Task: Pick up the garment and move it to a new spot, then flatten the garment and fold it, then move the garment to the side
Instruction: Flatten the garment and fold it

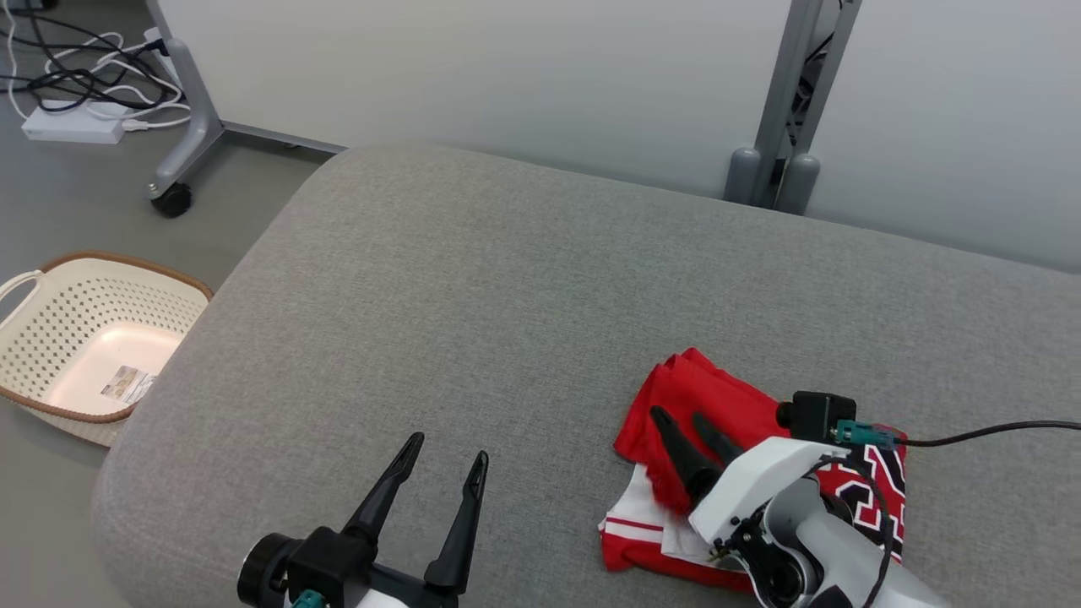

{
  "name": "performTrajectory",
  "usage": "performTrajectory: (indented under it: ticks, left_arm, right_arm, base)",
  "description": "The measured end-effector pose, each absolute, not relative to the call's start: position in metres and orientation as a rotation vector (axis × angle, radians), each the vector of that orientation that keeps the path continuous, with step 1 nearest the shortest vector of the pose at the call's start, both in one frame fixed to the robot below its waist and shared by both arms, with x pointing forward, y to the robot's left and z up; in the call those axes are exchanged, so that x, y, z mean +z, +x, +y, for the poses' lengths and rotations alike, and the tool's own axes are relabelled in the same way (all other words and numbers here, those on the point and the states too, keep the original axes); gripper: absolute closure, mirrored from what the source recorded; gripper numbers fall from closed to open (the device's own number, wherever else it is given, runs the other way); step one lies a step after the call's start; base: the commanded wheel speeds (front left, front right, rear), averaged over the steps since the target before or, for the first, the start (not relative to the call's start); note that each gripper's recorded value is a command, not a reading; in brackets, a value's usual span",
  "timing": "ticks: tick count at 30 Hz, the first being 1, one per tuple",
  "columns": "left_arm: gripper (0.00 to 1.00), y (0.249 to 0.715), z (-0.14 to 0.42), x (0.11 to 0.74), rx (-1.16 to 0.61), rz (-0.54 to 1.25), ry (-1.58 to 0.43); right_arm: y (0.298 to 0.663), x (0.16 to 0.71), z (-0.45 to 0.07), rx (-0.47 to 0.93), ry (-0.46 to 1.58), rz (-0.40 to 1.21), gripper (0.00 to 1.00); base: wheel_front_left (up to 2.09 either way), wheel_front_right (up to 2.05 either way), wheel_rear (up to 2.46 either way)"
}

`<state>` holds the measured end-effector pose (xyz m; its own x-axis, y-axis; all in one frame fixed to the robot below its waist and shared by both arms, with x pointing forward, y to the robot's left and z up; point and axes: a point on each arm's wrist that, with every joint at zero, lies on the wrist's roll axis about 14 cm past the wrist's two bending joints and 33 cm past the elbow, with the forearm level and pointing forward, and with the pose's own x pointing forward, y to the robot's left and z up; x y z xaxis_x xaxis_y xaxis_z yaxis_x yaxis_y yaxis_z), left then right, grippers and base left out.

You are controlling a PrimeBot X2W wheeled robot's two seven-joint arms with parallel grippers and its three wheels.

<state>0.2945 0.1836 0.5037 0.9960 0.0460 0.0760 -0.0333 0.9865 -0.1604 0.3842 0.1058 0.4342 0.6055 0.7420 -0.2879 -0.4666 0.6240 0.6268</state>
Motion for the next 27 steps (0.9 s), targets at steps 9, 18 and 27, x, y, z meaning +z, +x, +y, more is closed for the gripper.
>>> performTrajectory:
  ticks: [9, 18, 27]
  left_arm:
    - [0.0, 0.315, 0.156, 0.506, -0.062, -0.079, -0.162]
    - [0.0, 0.334, 0.13, 0.502, -0.121, -0.058, -0.208]
    - [0.0, 0.346, 0.116, 0.493, -0.11, -0.011, -0.268]
  right_arm:
    - [0.428, 0.453, 0.047, 0.555, 0.51, 0.391, 0.0]
    - [0.448, 0.456, -0.057, 0.311, 0.43, 0.296, 0.0]
    - [0.428, 0.453, -0.138, 0.163, 0.32, 0.228, 0.0]
  base:
    - [0.0, 0.0, 0.0]
    - [0.0, 0.0, 0.0]
    - [0.0, 0.0, 0.0]
